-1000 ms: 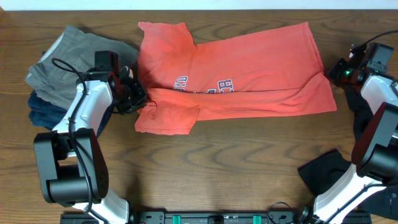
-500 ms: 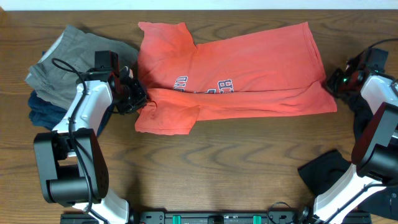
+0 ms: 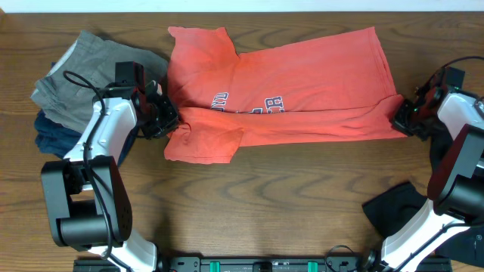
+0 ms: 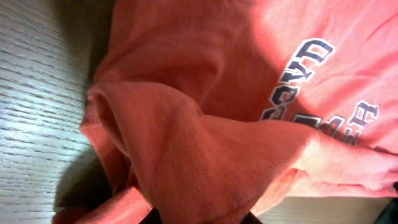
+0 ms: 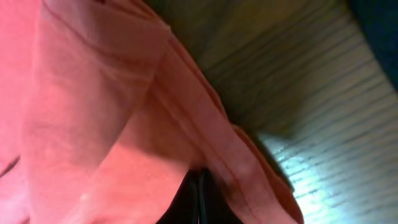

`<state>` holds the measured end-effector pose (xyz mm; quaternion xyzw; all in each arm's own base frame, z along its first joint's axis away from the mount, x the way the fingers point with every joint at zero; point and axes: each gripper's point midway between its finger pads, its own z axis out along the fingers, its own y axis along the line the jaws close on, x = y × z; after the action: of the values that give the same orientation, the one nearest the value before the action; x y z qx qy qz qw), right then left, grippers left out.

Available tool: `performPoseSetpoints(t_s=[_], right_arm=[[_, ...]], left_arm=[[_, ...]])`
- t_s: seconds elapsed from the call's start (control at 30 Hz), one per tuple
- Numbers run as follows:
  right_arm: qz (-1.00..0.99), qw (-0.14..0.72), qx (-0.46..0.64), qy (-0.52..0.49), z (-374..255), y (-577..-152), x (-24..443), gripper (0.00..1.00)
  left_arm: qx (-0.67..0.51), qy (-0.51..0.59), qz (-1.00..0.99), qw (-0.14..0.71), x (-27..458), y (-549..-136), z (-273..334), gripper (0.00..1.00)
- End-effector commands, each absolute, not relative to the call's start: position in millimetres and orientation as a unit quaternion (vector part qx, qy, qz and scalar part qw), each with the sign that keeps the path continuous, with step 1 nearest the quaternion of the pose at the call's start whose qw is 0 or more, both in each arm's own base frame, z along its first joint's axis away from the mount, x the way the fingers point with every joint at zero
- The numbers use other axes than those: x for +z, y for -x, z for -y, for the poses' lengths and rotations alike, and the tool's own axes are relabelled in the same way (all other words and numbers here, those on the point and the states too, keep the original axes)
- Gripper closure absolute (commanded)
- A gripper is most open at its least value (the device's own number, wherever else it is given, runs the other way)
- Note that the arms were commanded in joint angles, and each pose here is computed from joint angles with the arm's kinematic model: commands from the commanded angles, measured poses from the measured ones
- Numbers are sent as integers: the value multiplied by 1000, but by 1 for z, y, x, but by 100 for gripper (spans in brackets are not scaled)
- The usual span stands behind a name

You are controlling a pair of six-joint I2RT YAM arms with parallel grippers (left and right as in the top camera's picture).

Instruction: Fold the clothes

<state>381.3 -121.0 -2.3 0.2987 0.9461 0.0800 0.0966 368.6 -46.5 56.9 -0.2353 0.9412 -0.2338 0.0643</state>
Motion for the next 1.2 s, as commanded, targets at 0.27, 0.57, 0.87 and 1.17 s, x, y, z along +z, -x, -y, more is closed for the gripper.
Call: performPoseSetpoints(t_s=[0.27,0.57,0.87,1.17], right_arm=[[-954,90,48,-283,114,-356,-35,99],[-954,91,48,-283,114,-356,-36,98],[-954,91,48,-283,114,-356,-36,98],[-954,91,48,-283,114,-356,-36,98]], left_arm=[[-382,205,-895,104,106,-393,79,89],[-357,255,-882,171,110,-426,48,89],[-288,282,-891,209,102,-437,24,63],[-432,187,-870,147,129,-417,90,59]])
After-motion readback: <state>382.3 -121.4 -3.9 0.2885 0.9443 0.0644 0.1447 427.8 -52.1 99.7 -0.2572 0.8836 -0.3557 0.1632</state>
